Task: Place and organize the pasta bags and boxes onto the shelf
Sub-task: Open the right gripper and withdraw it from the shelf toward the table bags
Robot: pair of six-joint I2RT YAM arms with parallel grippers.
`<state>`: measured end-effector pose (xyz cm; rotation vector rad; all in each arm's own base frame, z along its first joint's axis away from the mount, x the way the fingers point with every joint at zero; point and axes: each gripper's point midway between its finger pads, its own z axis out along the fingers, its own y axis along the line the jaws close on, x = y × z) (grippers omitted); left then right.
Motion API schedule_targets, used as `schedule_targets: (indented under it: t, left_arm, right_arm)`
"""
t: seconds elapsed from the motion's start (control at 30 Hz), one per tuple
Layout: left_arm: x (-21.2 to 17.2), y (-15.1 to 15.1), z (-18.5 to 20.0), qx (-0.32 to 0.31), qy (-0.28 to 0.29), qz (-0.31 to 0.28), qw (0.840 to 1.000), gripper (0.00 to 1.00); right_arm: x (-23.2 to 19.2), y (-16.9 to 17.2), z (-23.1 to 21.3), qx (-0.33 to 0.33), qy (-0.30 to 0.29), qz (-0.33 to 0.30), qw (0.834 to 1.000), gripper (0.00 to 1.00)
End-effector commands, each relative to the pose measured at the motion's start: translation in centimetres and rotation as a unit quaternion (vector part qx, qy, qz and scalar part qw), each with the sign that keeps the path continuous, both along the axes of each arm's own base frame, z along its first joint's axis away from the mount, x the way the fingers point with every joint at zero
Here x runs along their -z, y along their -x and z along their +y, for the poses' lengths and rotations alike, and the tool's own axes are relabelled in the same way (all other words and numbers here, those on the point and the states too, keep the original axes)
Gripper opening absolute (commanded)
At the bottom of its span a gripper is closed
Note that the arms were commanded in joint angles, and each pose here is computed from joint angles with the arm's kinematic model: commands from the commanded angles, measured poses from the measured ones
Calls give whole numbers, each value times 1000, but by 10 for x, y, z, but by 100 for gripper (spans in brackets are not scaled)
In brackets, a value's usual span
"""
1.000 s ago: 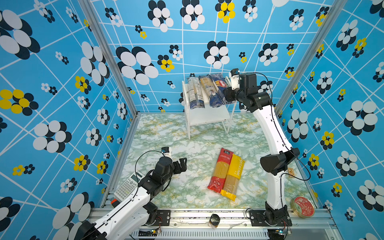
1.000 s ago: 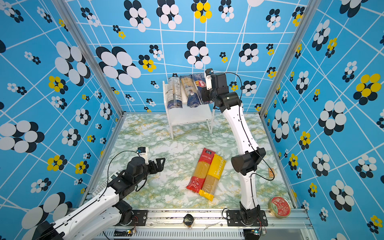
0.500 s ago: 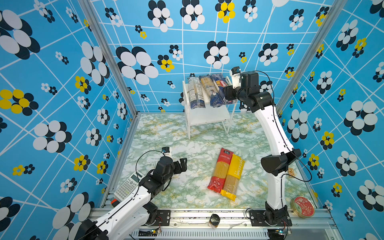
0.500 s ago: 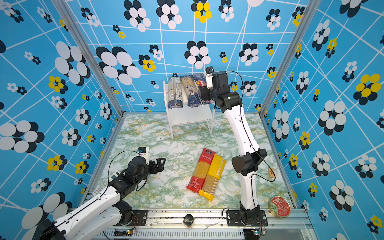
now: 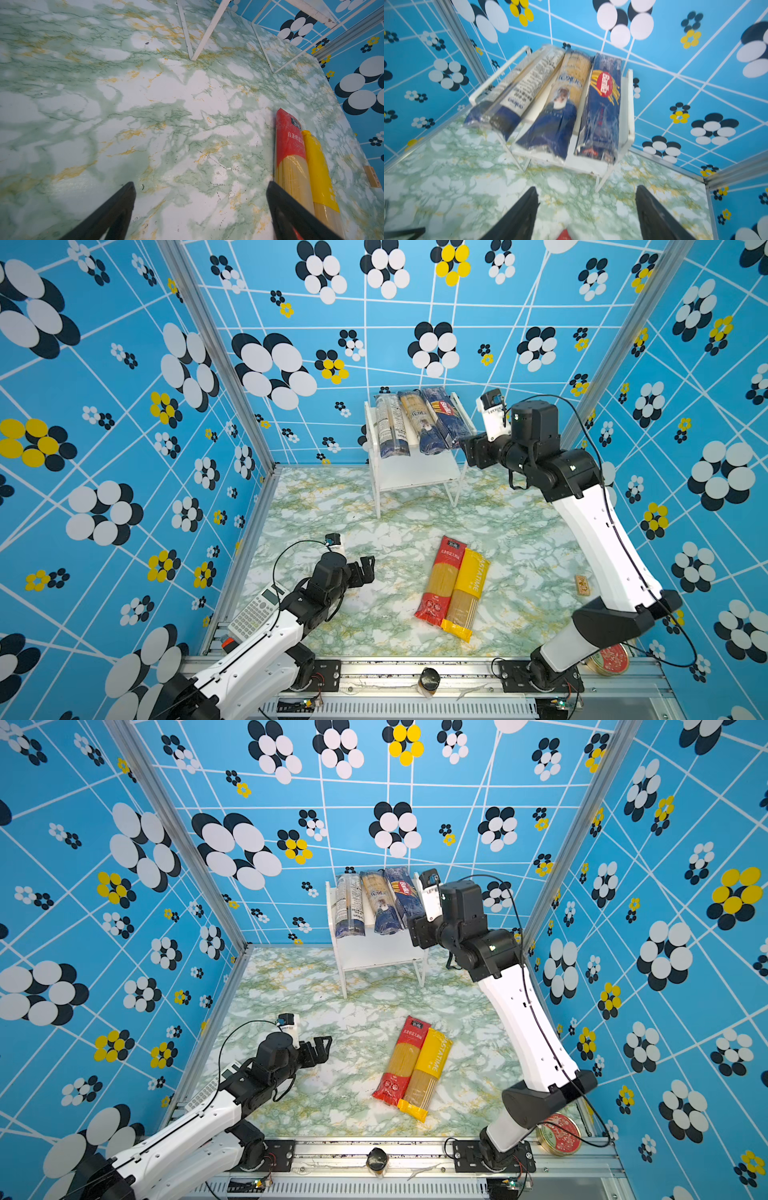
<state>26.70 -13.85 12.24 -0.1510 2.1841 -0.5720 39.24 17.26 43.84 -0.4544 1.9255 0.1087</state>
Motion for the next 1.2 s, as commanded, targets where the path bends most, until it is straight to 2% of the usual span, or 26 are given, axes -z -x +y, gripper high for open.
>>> schedule_targets:
  t: [0.0, 0.2, 0.37, 0.47, 0.67, 0.77, 0.97, 1.17]
  left_arm:
    - [-4, -4, -2, 6, 1, -6, 1000, 99]
    - [-1, -8, -8, 17, 1, 2, 1000, 99]
    - [3, -13, -17, 26, 8, 11, 1000, 99]
    - [4, -17, -23, 33, 13, 18, 999, 99]
    - [5, -21, -31, 41, 17, 29, 999, 99]
    - [6, -22, -33, 42, 17, 32, 998, 99]
    - [6, -24, -37, 47, 15, 38, 998, 99]
    - [9, -24, -40, 48, 14, 44, 998, 99]
  right_arm:
    - [10, 24, -16, 21, -29, -12, 999, 78]
    - [79, 76, -31, 25, -65, 77, 995, 79]
    - [156, 106, -39, 46, -50, 197, 978, 78]
    - [197, 116, -39, 63, -28, 247, 967, 78]
    - [269, 129, -25, 98, -3, 282, 954, 79]
    - [298, 135, -19, 110, 35, 293, 949, 79]
    - [337, 141, -15, 130, 109, 323, 931, 79]
    - [367, 150, -21, 154, 158, 350, 910, 79]
